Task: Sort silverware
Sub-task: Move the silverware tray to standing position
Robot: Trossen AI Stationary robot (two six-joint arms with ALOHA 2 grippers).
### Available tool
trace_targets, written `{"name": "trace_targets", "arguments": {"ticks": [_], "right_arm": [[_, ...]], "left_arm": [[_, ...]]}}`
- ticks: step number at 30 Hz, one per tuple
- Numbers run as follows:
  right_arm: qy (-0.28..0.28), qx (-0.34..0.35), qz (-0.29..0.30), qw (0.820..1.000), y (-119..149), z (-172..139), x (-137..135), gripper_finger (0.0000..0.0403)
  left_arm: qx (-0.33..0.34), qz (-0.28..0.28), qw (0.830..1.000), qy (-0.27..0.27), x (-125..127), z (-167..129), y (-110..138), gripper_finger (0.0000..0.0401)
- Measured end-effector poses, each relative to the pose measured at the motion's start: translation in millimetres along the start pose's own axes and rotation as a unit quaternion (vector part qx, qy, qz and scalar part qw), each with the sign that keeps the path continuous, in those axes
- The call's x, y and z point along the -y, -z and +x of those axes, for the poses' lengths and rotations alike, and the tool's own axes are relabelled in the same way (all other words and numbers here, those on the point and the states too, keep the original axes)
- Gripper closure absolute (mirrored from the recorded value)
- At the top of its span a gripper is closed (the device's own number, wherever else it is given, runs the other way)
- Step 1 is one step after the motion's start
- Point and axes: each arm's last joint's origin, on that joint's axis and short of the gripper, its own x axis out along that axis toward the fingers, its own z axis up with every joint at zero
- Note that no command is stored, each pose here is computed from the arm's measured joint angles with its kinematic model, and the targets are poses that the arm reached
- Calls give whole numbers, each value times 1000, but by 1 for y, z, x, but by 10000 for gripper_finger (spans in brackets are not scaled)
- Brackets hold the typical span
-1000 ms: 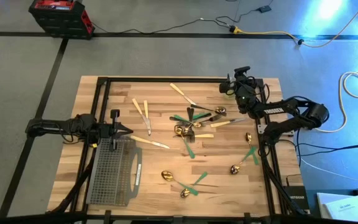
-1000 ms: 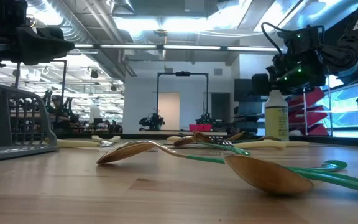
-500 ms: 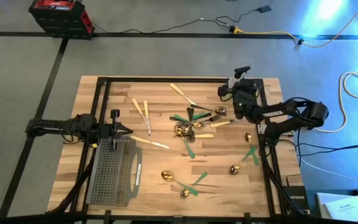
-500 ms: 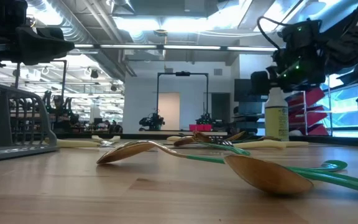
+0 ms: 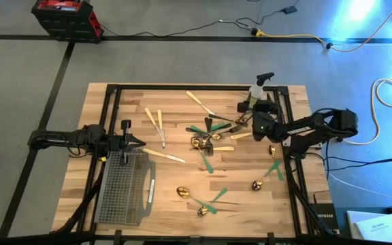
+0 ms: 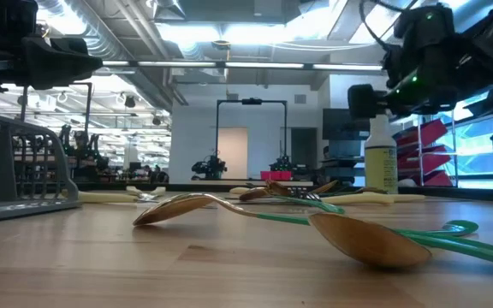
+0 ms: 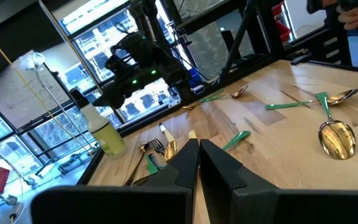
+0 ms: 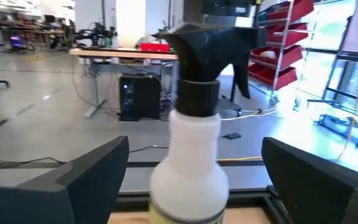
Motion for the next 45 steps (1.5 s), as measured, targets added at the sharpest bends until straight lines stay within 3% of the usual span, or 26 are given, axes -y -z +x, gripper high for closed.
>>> {"name": "trace_targets", "arguments": {"ticks": [11,20,26,34,40,45], "right_arm": [[-143,-1,23,989,-1,-59,-9,52],[-308,-17,57,950,-1,-104,-8,52],[-429,-27,54,901,0,-123,-8,52],[-580,-46,27,813,-2,-139,-16,52],[-645,-61,-5,762,-8,-148,-27,52],[-675,-64,-2,735,-14,-153,-32,52]], "left_arm": [[0,0,1000,0,0,0,0,401],[0,0,1000,0,0,0,0,401],[0,0,1000,0,0,0,0,401],[0,0,1000,0,0,0,0,401],[0,0,1000,0,0,0,0,401],[0,0,1000,0,0,0,0,401]]}}
